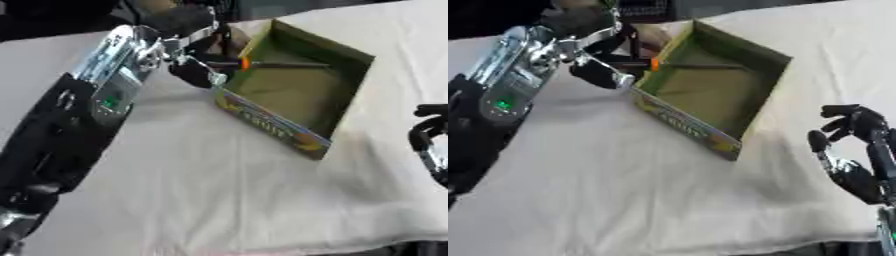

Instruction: Pick up objects on the table and place them in the box.

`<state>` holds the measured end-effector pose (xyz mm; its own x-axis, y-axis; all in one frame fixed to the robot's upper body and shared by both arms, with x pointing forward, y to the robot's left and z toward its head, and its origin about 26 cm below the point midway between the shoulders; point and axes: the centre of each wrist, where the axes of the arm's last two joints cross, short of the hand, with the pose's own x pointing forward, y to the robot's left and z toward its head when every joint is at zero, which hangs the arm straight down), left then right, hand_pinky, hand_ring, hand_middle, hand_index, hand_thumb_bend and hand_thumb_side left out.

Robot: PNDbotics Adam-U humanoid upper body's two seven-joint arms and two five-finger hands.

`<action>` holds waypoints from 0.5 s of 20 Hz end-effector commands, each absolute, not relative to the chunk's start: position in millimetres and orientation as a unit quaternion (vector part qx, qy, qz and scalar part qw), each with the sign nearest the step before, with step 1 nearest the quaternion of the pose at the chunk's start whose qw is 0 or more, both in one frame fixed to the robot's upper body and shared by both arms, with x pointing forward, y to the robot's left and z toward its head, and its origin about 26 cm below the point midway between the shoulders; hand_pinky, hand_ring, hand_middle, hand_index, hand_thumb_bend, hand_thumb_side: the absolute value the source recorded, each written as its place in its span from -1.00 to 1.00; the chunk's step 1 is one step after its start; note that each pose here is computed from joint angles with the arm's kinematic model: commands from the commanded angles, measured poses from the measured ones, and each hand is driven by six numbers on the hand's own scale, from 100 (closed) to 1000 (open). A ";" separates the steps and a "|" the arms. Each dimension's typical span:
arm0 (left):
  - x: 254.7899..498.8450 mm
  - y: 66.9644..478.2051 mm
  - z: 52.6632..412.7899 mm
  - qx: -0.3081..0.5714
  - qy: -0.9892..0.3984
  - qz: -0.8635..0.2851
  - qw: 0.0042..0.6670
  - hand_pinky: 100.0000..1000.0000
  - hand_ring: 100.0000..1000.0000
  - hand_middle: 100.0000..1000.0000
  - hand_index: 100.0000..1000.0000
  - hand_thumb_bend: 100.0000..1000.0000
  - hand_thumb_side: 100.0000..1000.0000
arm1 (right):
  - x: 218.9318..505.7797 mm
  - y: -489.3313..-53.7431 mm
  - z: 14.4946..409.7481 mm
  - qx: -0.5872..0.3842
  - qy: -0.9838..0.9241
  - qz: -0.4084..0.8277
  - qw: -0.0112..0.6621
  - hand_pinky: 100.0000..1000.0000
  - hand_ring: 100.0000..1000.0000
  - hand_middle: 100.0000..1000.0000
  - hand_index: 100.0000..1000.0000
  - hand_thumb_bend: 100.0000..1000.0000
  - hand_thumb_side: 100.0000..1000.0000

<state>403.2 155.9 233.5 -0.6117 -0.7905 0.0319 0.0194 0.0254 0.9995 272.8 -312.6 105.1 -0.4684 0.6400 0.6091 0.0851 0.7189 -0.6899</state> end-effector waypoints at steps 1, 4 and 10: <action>406.8 140.8 239.8 0.306 -0.653 -0.620 0.308 -1.00 -0.94 -0.79 -0.61 -1.00 -0.60 | 271.5 -311.4 111.0 -0.225 -0.808 0.301 0.454 -0.09 0.09 0.26 0.52 -0.28 0.28; 410.3 121.5 240.5 0.305 -0.665 -0.609 0.305 -1.00 -0.89 -0.60 -0.42 -1.00 -0.43 | 271.4 -310.9 110.1 -0.223 -0.808 0.302 0.455 -0.09 0.09 0.26 0.52 -0.28 0.28; 408.6 84.5 252.9 0.308 -0.702 -0.590 0.254 -0.21 0.14 0.36 0.46 0.30 0.33 | 271.1 -310.0 108.3 -0.218 -0.806 0.305 0.457 -0.09 0.09 0.26 0.52 -0.28 0.28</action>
<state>411.1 92.6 240.2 -0.6663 -0.7455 0.0164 -0.0808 0.0940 0.9923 272.8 -309.9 103.4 -0.4734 0.6301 0.6155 0.0688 0.7231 -0.6873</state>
